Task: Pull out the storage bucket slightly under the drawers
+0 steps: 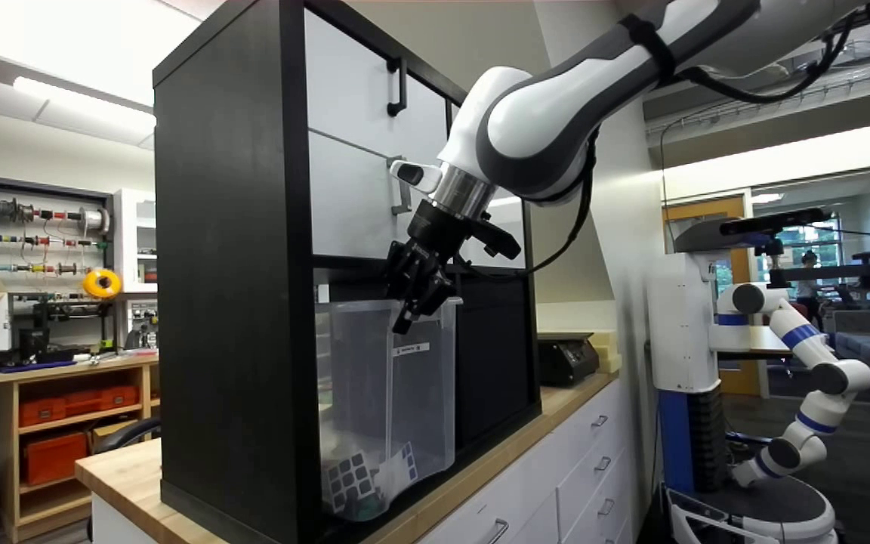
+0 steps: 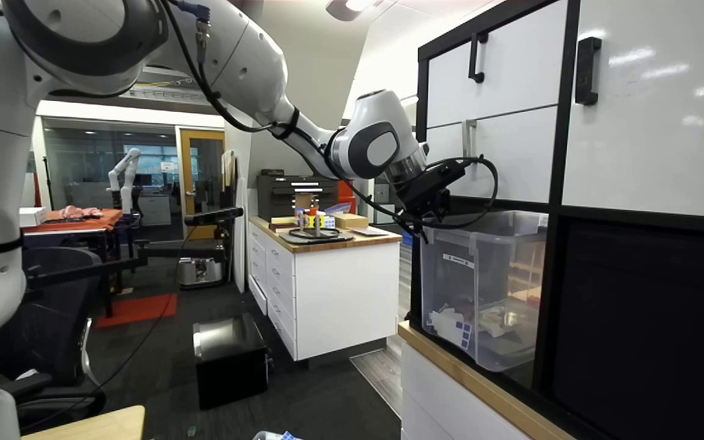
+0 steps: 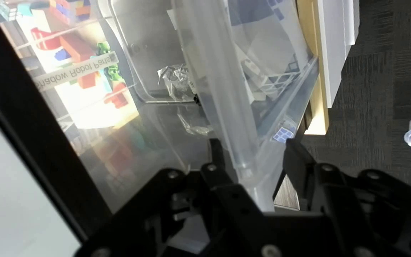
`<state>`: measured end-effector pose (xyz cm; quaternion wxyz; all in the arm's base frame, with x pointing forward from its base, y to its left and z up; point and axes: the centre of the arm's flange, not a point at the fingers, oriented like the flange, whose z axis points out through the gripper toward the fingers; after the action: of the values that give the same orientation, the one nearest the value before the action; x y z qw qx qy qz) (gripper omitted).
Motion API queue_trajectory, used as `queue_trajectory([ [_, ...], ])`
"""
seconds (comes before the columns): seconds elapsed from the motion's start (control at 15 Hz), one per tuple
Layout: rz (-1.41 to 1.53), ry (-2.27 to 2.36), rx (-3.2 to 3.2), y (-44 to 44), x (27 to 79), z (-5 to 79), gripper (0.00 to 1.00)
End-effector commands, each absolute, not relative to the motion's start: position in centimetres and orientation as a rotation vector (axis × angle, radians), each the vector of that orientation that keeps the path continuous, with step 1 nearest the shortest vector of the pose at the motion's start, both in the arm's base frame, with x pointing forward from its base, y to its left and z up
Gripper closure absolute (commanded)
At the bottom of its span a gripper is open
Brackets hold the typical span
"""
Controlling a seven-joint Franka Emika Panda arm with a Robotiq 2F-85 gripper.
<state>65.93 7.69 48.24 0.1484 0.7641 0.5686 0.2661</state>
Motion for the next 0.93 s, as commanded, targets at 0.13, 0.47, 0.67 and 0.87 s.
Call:
queue_trajectory([
  [0.13,0.784,1.619,2.213,6.7,60.2,48.4,0.79],
  [0.47,0.791,1.603,2.210,6.7,57.0,48.3,0.79],
  [0.67,0.789,1.596,2.214,6.6,55.4,48.1,0.79],
  [0.87,0.782,1.590,2.230,6.6,53.9,47.8,0.79],
])
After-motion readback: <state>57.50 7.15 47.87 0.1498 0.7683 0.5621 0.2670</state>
